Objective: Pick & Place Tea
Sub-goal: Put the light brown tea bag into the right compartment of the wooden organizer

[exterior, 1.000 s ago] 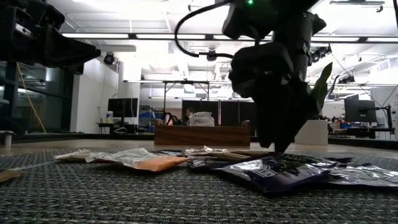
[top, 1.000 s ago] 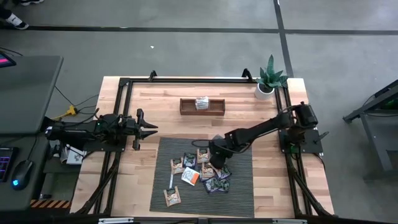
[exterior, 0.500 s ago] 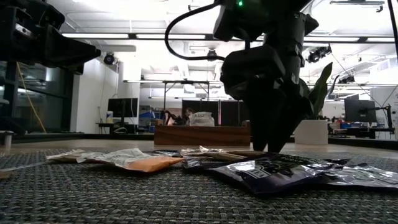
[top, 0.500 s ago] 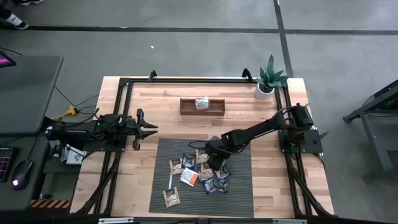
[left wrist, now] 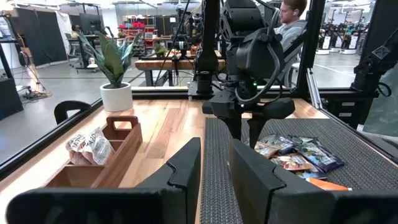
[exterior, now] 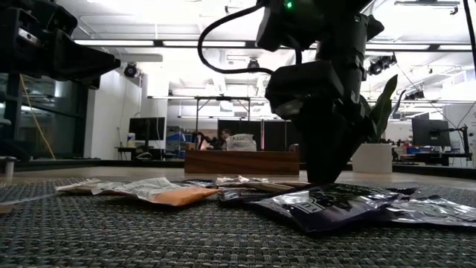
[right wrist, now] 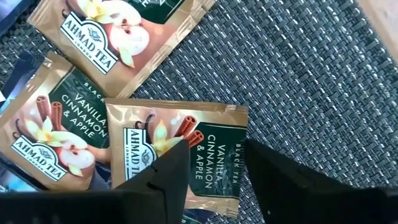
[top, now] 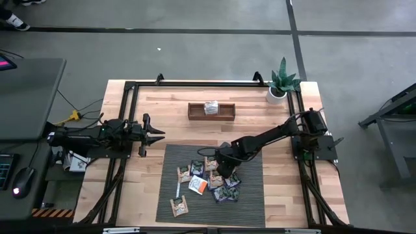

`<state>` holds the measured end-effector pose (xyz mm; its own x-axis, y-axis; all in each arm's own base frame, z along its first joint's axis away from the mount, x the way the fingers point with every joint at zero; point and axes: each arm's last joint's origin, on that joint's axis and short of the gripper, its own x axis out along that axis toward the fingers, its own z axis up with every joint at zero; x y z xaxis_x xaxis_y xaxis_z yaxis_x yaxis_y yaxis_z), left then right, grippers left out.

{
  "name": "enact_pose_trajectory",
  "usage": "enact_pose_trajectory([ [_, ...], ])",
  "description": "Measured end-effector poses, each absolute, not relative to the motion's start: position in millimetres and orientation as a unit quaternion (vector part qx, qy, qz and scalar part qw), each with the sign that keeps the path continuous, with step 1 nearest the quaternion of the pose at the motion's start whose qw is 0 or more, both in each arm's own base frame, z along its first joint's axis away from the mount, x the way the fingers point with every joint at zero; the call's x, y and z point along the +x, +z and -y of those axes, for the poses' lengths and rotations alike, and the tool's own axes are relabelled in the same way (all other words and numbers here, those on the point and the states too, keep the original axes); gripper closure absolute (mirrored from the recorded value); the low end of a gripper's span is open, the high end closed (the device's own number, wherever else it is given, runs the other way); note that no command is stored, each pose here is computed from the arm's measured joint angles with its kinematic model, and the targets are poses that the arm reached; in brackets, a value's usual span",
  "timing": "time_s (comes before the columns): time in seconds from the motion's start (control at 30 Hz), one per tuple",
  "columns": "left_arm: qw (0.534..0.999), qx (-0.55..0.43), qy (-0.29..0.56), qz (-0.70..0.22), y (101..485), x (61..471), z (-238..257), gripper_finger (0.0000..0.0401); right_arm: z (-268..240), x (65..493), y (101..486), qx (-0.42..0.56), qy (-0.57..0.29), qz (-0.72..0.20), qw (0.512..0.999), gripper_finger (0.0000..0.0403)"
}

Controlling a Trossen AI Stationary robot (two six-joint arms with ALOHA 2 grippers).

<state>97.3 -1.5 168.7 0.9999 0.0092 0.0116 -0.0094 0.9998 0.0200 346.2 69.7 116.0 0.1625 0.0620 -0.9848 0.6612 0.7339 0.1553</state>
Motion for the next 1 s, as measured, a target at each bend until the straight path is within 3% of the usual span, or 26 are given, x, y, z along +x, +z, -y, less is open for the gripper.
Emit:
enact_pose_trajectory([
  [0.6,1.0,0.01,0.005,0.006,169,97,2,0.0319,-68,345,115,0.271,-0.222,-0.611,0.71,0.0395],
  [1.0,1.0,0.01,0.005,0.006,169,97,2,0.0319,-69,351,136,0.223,-0.216,-0.611,0.729,0.0402],
])
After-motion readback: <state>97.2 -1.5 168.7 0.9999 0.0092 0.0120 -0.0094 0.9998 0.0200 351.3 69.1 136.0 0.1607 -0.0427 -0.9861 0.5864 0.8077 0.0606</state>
